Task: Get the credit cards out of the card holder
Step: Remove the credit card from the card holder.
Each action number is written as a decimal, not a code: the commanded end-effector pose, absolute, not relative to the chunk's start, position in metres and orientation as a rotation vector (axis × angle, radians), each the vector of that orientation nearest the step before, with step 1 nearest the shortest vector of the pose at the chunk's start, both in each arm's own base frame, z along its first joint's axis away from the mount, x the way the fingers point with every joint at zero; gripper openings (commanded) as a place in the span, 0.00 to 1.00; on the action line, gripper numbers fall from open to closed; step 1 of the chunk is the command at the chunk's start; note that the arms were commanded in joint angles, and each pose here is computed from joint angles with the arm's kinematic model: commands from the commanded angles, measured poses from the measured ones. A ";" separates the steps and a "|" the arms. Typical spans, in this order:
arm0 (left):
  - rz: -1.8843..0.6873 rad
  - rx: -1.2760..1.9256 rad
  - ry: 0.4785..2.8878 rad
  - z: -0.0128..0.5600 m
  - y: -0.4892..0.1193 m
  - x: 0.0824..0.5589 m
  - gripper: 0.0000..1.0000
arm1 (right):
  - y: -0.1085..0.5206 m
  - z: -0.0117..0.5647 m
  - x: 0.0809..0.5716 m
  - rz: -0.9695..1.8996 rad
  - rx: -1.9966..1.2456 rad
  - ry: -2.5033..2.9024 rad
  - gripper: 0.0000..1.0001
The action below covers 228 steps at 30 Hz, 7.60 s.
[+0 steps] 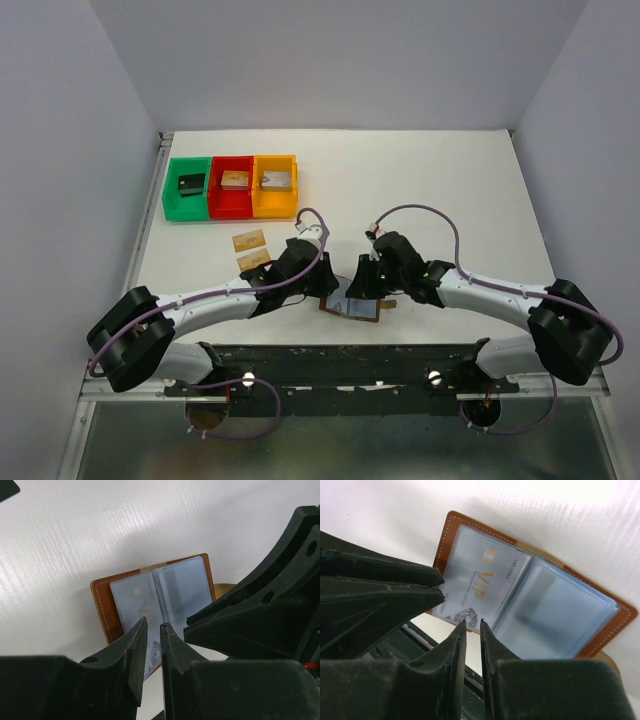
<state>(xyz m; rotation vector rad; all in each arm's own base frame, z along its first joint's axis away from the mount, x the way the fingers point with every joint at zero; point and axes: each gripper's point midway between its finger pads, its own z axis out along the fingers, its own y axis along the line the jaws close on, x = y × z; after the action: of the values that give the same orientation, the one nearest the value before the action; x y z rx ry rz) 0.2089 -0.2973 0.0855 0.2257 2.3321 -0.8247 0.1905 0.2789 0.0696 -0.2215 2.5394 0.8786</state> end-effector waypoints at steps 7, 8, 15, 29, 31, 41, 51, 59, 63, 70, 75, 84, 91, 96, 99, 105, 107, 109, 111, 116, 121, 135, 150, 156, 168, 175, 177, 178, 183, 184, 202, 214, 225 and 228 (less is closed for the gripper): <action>-0.705 0.185 2.391 0.055 -0.279 0.210 0.30 | 0.302 0.056 0.192 1.010 -0.191 2.547 0.28; -0.699 0.186 2.400 0.051 -0.279 0.208 0.29 | 0.301 0.054 0.192 1.007 -0.184 2.552 0.29; -0.629 0.174 2.451 0.030 -0.269 0.206 0.27 | 0.294 0.042 0.192 0.987 -0.148 2.573 0.32; -0.574 0.137 2.489 0.016 -0.255 0.201 0.26 | 0.282 0.019 0.193 0.979 -0.093 2.609 0.37; -0.572 0.138 2.491 0.014 -0.255 0.200 0.26 | 0.282 0.020 0.193 0.985 -0.089 2.602 0.37; -0.576 0.131 2.493 0.014 -0.254 0.198 0.26 | 0.289 0.056 0.201 1.045 -0.112 2.507 0.38; -0.571 0.128 2.495 0.014 -0.251 0.197 0.26 | 0.302 0.045 0.194 1.127 -0.135 2.551 0.38; -0.563 0.127 2.499 0.012 -0.250 0.197 0.25 | 0.295 0.035 0.194 1.082 -0.110 2.569 0.40; -0.563 0.125 2.499 0.011 -0.250 0.197 0.25 | 0.293 0.033 0.195 1.067 -0.111 2.576 0.42; -0.563 0.122 2.501 0.010 -0.250 0.197 0.25 | 0.289 0.026 0.192 1.039 -0.106 2.597 0.44; -0.563 0.118 2.503 0.009 -0.249 0.196 0.25 | 0.288 0.024 0.191 1.035 -0.111 2.601 0.45; -0.576 0.115 2.499 0.009 -0.250 0.196 0.25 | 0.289 0.019 0.189 1.048 -0.109 2.613 0.45; -0.587 0.115 2.501 0.008 -0.251 0.194 0.25 | 0.294 0.017 0.189 1.084 -0.093 2.612 0.45; -0.589 0.113 2.501 0.008 -0.251 0.194 0.25 | 0.295 0.019 0.190 1.111 -0.071 2.588 0.43; -0.592 0.111 2.499 0.009 -0.252 0.195 0.25 | 0.296 0.019 0.190 1.137 -0.058 2.576 0.40; -0.589 0.113 2.500 0.012 -0.252 0.195 0.28 | 0.294 0.015 0.190 1.194 0.000 2.559 0.26; -0.585 0.109 2.499 0.013 -0.250 0.194 0.30 | 0.294 0.015 0.191 1.197 0.006 2.554 0.21; -0.583 0.100 2.491 0.015 -0.249 0.195 0.31 | 0.293 0.015 0.191 1.198 0.009 2.553 0.17; -0.580 0.098 2.482 0.019 -0.248 0.196 0.32 | 0.293 0.015 0.192 1.196 0.006 2.550 0.15; -0.576 0.090 2.462 0.025 -0.245 0.198 0.32 | 0.293 0.017 0.193 1.197 -0.002 2.542 0.10; -0.562 0.088 2.467 0.022 -0.244 0.198 0.30 | 0.292 0.018 0.192 1.195 -0.005 2.543 0.05; -0.540 0.115 2.512 0.007 -0.245 0.195 0.24 | 0.300 0.024 0.191 1.265 -0.017 2.532 0.33; -0.543 0.120 2.532 0.001 -0.246 0.192 0.17 | 0.302 0.012 0.190 1.293 0.018 2.553 0.39; -0.549 0.120 2.533 -0.001 -0.247 0.192 0.16 | 0.300 0.004 0.187 1.277 0.003 2.587 0.41; -0.567 0.120 2.536 -0.003 -0.248 0.190 0.16 | 0.316 0.018 0.185 1.454 -0.019 2.513 0.40; -0.558 0.103 2.539 -0.004 -0.246 0.189 0.13 | 0.310 0.030 0.186 1.411 -0.021 2.486 0.38; -0.554 0.099 2.541 -0.005 -0.245 0.190 0.11 | 0.306 0.032 0.186 1.382 -0.031 2.488 0.38; -0.551 0.099 2.547 -0.006 -0.245 0.189 0.10 | 0.305 0.034 0.186 1.373 -0.034 2.488 0.37; -0.553 0.094 2.559 -0.008 -0.246 0.190 0.04 | 0.303 0.041 0.185 1.358 -0.047 2.483 0.36; -0.552 0.096 2.558 -0.009 -0.246 0.190 0.03 | 0.302 0.042 0.186 1.356 -0.047 2.480 0.35; -0.543 0.064 2.577 -0.014 -0.242 0.191 0.00 | 0.297 0.051 0.184 1.315 -0.069 2.482 0.31; -0.524 0.039 2.600 -0.019 -0.238 0.190 0.00 | 0.293 0.054 0.184 1.288 -0.058 2.480 0.27; -0.560 0.038 2.596 -0.019 -0.241 0.189 0.00 | 0.305 0.048 0.186 1.387 0.020 2.498 0.39; -0.562 0.028 2.591 -0.018 -0.240 0.189 0.00 | 0.306 0.047 0.188 1.396 0.062 2.490 0.40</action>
<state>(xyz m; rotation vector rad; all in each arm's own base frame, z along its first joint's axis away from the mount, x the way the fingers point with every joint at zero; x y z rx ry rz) 0.2182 -0.2708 0.0238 0.0117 2.4212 -0.7037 0.1824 0.2945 0.0352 0.0328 2.5485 1.3140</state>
